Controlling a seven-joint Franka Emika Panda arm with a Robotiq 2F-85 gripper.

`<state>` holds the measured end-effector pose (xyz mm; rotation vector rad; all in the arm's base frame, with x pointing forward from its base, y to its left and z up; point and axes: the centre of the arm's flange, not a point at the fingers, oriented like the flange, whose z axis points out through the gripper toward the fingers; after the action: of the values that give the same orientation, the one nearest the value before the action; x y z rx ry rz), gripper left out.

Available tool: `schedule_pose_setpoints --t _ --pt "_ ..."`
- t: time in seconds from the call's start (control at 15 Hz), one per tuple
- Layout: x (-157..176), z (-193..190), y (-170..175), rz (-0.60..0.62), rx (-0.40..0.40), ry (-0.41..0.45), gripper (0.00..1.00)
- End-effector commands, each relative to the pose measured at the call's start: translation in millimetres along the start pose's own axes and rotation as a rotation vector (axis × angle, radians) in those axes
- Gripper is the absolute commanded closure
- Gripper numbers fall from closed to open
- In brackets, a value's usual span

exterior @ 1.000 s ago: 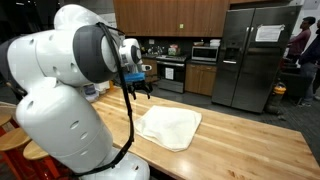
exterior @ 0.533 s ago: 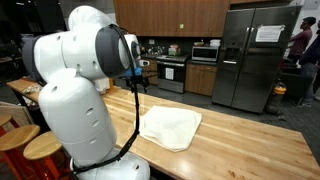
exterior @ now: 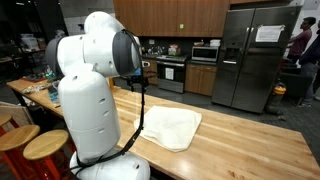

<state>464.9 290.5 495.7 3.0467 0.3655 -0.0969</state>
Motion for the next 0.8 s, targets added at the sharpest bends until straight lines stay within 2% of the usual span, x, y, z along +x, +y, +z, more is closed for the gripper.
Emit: schedule_pose_setpoints --t 0.0,0.47,0.73 --pt "18 -2 -8 0.013 0.015 -0.015 0.00" --pt "33 7 -21 0.013 0.024 -0.022 0.00" --pt "39 14 -21 0.076 -0.007 -0.035 0.00"
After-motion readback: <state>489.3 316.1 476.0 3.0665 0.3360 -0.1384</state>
